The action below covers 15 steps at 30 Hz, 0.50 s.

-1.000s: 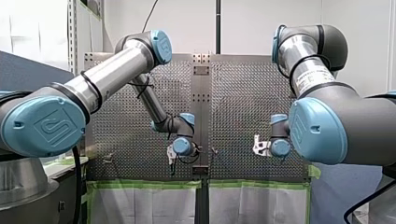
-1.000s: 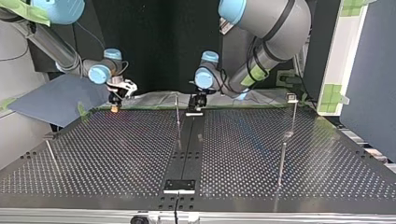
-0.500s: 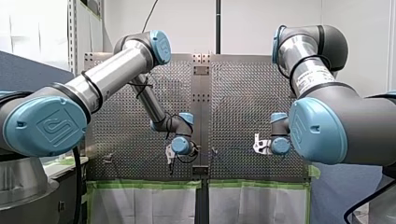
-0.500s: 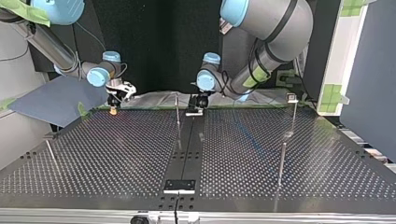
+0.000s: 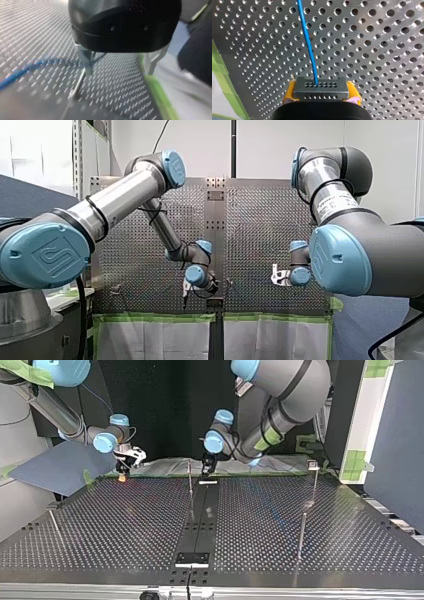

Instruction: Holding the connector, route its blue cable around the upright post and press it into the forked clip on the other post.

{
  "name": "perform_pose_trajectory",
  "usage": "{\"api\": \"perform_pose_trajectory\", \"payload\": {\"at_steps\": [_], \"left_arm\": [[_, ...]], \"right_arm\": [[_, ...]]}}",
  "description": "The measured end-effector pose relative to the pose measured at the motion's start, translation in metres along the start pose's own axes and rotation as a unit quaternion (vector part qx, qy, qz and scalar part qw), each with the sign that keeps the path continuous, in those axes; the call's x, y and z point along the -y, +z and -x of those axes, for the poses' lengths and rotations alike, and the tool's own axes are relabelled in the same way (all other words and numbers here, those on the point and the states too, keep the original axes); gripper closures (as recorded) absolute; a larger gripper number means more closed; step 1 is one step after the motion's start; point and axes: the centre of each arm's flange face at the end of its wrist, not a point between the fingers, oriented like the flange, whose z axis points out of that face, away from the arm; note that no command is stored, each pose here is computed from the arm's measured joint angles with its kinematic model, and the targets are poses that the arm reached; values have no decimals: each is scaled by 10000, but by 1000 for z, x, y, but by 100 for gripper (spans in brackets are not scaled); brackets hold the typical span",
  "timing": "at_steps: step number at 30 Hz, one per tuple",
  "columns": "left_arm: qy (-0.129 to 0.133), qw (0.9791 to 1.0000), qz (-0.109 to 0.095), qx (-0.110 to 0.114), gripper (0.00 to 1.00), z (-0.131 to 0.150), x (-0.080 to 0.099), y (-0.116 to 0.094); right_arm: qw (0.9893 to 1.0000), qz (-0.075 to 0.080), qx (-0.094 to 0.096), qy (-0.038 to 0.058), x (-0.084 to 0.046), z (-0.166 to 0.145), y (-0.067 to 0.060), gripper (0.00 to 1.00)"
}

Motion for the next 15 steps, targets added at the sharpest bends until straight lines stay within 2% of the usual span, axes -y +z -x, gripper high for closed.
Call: {"api": "perform_pose_trajectory", "payload": {"at_steps": [10,15], "left_arm": [[161,9984,-515,-151,0,-7,25,-8],[182,9984,-523,-118,0,-5,31,-11]], "right_arm": [[10000,-8,42,8,0,1,-1,100],[10000,-5,68,9,-1,2,-1,100]]}}
